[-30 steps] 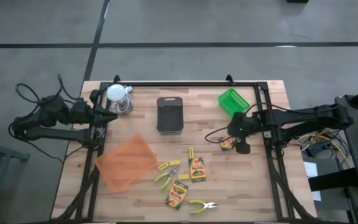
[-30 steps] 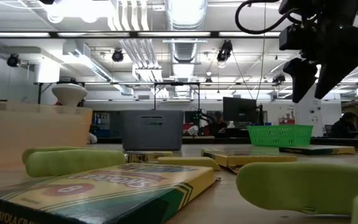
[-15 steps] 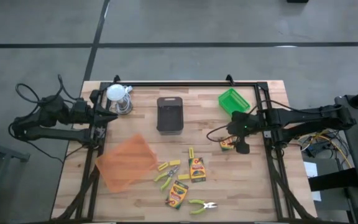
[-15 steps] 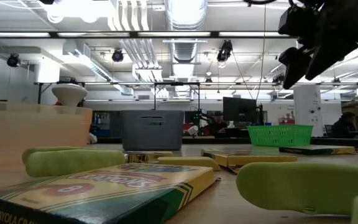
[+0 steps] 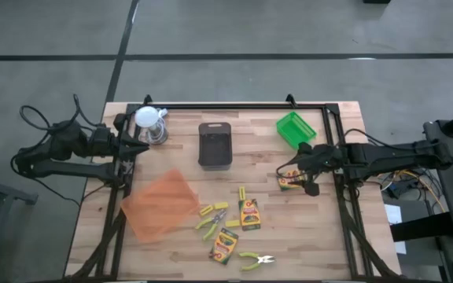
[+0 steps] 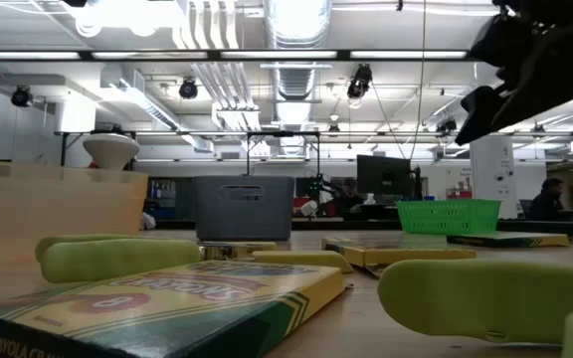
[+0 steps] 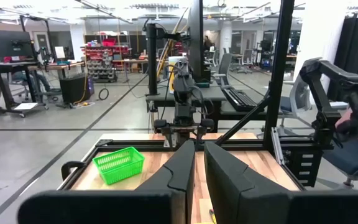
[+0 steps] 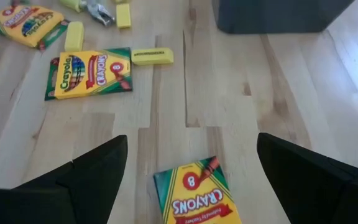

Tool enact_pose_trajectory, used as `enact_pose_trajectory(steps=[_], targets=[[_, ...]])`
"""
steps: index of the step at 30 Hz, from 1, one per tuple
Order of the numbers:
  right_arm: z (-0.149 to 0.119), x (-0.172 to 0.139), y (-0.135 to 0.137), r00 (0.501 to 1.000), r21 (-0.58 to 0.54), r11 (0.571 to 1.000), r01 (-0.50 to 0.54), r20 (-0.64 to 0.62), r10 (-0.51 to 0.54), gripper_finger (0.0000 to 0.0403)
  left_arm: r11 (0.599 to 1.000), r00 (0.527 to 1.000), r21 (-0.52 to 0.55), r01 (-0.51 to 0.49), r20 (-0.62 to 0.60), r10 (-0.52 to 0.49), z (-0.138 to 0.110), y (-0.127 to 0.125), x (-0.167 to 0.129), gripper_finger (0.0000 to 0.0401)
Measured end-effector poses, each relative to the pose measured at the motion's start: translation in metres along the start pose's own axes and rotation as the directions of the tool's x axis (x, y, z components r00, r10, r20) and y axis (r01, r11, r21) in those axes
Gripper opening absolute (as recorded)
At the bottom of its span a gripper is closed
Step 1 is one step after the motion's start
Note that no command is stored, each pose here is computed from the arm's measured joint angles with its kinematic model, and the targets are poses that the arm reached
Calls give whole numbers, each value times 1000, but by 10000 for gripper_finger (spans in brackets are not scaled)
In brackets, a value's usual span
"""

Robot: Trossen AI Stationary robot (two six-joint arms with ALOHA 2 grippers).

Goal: Pick & Place School Supplies
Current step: Put the pack of crayons into the orange bin

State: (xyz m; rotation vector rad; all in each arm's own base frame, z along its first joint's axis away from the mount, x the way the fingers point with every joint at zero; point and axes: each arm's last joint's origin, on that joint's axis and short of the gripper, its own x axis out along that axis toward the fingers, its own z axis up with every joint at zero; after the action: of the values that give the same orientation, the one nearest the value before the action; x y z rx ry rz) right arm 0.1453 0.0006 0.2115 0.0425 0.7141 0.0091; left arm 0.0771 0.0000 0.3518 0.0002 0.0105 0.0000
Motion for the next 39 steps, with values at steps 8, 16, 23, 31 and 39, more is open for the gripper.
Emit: enact_pose_trajectory(steps=[8, 16, 23, 31, 39], targets=[[2, 0, -2, 998, -5, 999, 53, -16, -53, 353, 1000, 1000, 0, 0, 0, 0, 0, 0, 0, 44], [0, 14, -2, 994, -5, 999, 54, -97, -54, 353, 1000, 1000, 0, 0, 0, 0, 0, 0, 0, 44], [-4, 28, -2, 982, -8, 998, 55, -180, -56, 353, 1000, 1000, 0, 0, 0, 0, 0, 0, 0, 44], [-10, 43, -3, 959, -11, 998, 58, -277, -58, 353, 1000, 1000, 0, 0, 0, 0, 0, 0, 0, 44], [-16, 56, -3, 933, -21, 998, 56, -355, -59, 353, 1000, 1000, 0, 0, 0, 0, 0, 0, 0, 44]])
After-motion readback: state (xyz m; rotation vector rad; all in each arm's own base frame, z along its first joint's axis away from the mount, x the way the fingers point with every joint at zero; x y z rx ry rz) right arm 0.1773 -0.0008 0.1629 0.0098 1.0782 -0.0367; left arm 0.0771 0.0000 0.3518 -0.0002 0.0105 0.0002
